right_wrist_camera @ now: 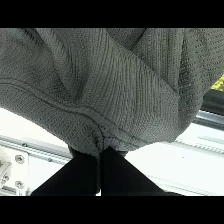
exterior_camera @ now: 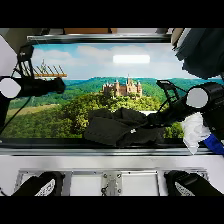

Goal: Fold the clothes and pants, and hang the long-sleeved shirts on hangers.

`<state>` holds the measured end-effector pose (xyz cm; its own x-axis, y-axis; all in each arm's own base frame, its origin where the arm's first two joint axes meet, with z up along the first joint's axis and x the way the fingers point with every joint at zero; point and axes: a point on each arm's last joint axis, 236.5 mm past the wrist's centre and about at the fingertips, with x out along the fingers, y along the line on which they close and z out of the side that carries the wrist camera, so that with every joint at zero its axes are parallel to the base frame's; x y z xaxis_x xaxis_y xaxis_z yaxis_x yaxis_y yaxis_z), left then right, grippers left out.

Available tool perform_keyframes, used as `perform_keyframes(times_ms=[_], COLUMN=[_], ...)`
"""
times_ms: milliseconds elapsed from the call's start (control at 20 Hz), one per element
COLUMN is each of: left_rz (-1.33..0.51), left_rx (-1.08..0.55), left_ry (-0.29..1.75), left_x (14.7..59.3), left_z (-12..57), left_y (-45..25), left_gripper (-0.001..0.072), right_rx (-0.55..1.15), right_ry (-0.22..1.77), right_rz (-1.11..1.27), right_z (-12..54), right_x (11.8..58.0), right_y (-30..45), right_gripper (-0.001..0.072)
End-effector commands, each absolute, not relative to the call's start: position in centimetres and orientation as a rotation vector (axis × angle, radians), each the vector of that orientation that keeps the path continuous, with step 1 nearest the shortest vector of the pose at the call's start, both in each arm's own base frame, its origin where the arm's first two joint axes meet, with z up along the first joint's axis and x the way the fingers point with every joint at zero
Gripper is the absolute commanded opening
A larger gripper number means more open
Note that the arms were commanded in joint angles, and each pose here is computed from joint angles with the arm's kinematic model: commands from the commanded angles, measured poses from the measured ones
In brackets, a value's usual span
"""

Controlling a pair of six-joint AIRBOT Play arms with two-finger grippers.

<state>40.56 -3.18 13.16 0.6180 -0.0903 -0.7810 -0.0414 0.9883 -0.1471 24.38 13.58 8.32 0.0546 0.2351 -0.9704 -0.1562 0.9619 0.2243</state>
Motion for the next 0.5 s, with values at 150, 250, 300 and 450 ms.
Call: perform_keyframes(times_ms=[150, 250, 300, 450], left_rz=[0.303, 0.325, 0.339, 0.361], left_rx=[0.047, 0.088, 0.156, 0.252], left_ry=[1.007, 1.039, 1.063, 1.118], left_x=[46.3, 48.4, 49.8, 51.6], left_z=[7.3, 4.3, 2.0, -2.0], left_y=[12.8, 14.7, 16.1, 18.0], left_gripper=[0.0714, 0.0714, 0.0714, 0.0714], right_rx=[0.064, 0.064, 0.065, 0.065], right_ry=[1.488, 1.488, 1.488, 1.488], right_rz=[0.297, 0.297, 0.298, 0.297], right_z=[8.3, 8.3, 8.3, 8.3], right_x=[24.4, 24.4, 24.4, 24.4], right_y=[13.6, 13.6, 13.6, 13.6], right_gripper=[0.0018, 0.0018, 0.0018, 0.0018])
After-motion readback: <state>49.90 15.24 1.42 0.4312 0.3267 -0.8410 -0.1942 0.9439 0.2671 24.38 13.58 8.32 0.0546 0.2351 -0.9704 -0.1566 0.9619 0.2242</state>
